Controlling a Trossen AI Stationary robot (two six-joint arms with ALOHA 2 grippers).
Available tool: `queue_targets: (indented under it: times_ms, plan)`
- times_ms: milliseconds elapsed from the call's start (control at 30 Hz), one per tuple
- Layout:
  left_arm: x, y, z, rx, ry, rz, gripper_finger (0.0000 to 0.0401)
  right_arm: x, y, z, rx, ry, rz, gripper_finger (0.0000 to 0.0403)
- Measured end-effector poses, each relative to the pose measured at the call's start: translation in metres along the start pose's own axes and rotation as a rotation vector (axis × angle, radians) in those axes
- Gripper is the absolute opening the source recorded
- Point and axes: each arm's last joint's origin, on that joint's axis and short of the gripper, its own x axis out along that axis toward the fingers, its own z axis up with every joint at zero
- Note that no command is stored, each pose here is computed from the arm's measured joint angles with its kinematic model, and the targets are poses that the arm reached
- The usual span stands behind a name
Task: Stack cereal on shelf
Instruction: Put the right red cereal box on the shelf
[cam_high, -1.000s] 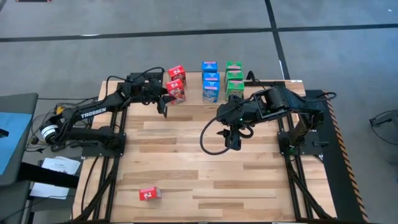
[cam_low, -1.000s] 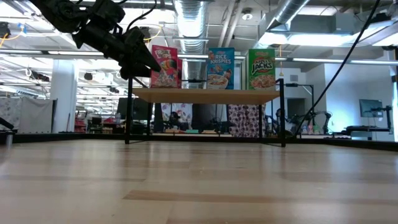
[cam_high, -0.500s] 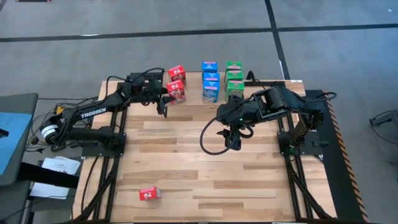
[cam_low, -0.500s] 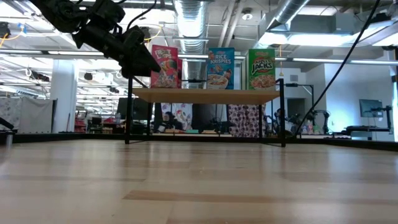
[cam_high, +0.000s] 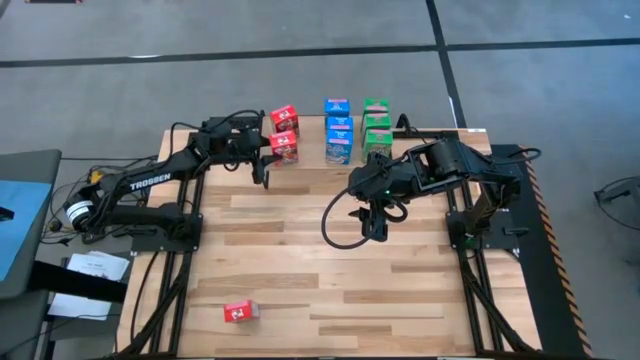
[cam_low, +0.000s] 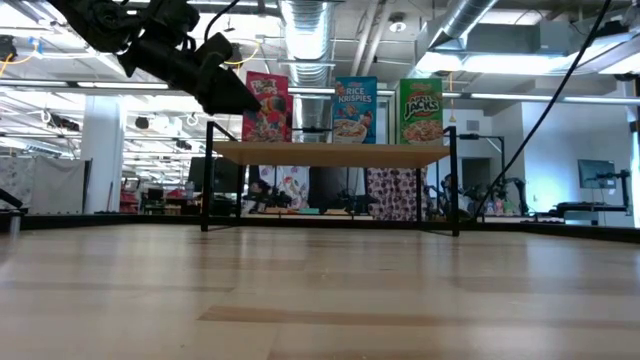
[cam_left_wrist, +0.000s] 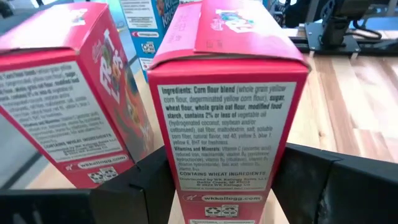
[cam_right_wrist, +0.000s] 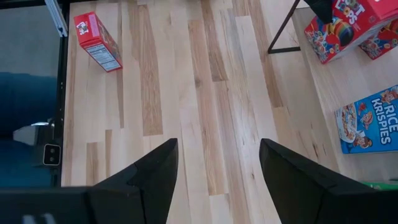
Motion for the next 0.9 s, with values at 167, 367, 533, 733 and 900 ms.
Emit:
queue_targets:
  times_ms: [167, 367, 533, 733, 900]
  plan:
    - [0.0, 0.0002, -0.0005, 0.022, 0.007, 0.011, 0.0209, 0.0, 0.0, 0.0, 0.0, 0.0, 0.0, 0.025]
    - [-0.0001, 0.0007, -0.0005, 0.042, 0.008, 0.02, 0.0211, 0.0, 0.0, 0.0, 0.0, 0.0, 0.0, 0.025]
    - [-0.0018, 0.0068, -0.0012, 0.039, 0.008, 0.051, 0.024, 0.0, 0.0, 0.0, 0.0, 0.0, 0.0, 0.025]
    - [-0.0021, 0.0087, -0.0016, 0.025, 0.014, 0.08, 0.0274, 0.0, 0.0, 0.0, 0.0, 0.0, 0.0, 0.025]
    - [-0.004, 0.0078, -0.0017, 0.0, 0.023, 0.078, 0.0279, 0.0, 0.0, 0.0, 0.0, 0.0, 0.0, 0.025]
